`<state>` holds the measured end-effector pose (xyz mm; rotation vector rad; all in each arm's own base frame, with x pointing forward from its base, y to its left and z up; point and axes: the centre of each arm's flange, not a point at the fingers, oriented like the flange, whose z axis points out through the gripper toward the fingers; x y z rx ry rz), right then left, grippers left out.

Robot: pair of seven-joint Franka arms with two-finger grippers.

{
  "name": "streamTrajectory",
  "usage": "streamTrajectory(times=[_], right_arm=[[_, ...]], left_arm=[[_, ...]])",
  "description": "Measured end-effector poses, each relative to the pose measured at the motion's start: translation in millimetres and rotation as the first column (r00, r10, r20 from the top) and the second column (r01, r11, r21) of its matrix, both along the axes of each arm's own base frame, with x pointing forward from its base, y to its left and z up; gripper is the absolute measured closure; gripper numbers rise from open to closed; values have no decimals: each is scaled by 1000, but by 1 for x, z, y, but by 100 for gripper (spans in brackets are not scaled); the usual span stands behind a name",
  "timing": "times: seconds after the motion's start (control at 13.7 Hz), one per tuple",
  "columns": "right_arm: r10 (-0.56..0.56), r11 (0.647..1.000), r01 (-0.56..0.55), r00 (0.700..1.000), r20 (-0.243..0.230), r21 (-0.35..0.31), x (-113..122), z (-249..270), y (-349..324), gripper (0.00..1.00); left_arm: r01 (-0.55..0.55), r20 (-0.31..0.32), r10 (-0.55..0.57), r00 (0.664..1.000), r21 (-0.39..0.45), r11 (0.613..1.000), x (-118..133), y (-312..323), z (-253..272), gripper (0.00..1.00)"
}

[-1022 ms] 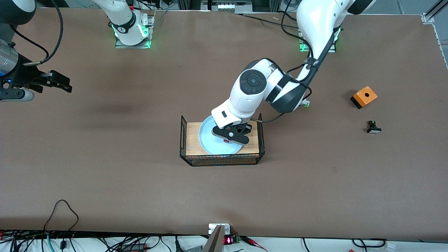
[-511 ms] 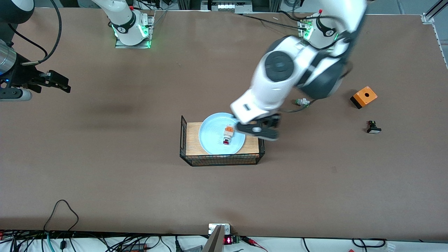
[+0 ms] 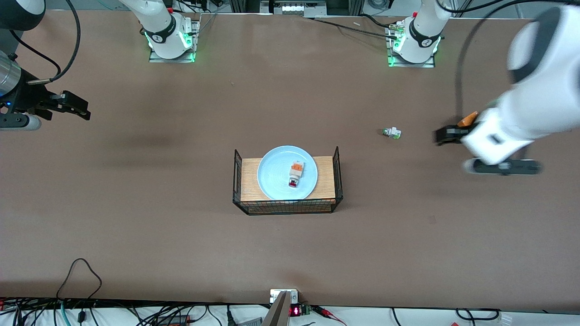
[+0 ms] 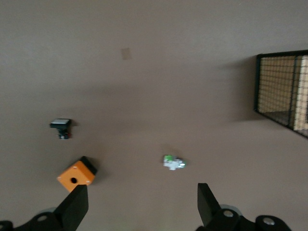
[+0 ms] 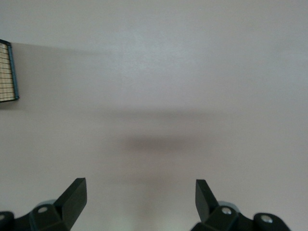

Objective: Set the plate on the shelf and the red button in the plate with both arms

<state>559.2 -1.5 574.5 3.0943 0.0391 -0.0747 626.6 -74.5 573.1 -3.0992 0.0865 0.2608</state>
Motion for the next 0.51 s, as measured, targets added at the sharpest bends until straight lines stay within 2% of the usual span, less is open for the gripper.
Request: streamTrajectory(times=[0.22,0.51], right_arm=[[22,1000,-22,1000,4,-17,0,1,10,0],[26,999,-26,1000,4,-18,0,1,12,0]], left_arm=[[20,91,-19,996,-11,1000,-22,58,5,0],[16,99,-12,995,-41,999,-69,71,11,0]])
